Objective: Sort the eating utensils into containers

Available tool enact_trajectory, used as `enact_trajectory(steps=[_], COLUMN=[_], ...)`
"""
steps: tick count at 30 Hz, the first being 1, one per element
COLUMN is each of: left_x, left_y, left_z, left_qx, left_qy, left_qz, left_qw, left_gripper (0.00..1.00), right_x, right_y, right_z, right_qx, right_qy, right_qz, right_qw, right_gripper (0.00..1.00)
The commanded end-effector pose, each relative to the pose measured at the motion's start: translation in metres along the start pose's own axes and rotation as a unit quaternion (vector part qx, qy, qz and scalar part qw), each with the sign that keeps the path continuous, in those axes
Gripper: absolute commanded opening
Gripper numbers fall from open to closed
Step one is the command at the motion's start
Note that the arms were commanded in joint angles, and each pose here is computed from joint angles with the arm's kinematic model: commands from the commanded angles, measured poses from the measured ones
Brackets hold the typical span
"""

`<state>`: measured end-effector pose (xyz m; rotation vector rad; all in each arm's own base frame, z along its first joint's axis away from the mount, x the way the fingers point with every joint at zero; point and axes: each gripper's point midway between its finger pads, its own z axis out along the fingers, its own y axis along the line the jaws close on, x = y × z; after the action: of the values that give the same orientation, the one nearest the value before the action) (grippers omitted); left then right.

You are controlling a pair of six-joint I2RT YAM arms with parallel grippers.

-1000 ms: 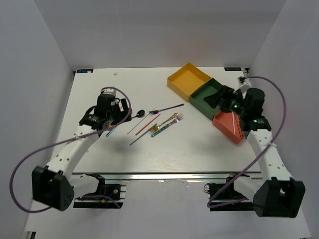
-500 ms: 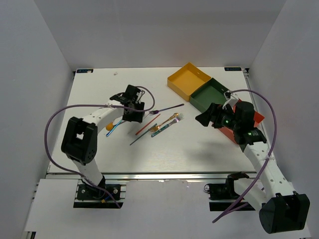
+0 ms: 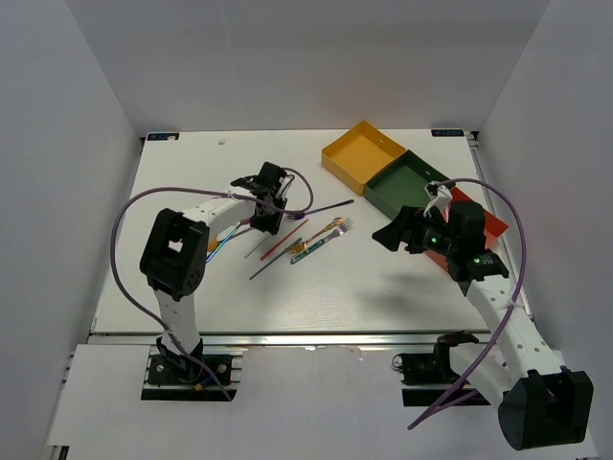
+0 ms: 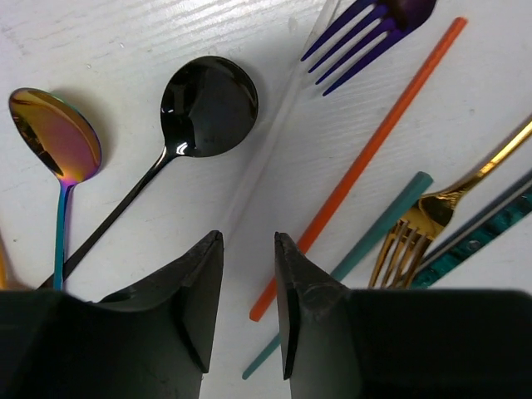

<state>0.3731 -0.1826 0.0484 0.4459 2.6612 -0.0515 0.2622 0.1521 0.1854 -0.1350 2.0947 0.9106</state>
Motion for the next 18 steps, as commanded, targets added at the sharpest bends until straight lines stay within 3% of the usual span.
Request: enact_trajectory(steps=[1,18], left_x=[-0.013,0.005], left_y=[0.006,0.015], left_z=[-0.003,0.034], left_qx=[-0.014,-0.024], left_qy=[-0.012,0.036], left_qz=[0.015,0.03], left_qw=[1.0,0.999], left_gripper=[0.41,0.39], right_x=[-0.009,-0.006], right_y=[0.014,0.019], right_z=[-0.003,-0.003], right_qx=[-0.03,-0.04], right_qy=[-0.019,-0.018], right_qz=[-0.029,-0.033], right_qw=[0.999,0.998], right_gripper=[0.89,0.89])
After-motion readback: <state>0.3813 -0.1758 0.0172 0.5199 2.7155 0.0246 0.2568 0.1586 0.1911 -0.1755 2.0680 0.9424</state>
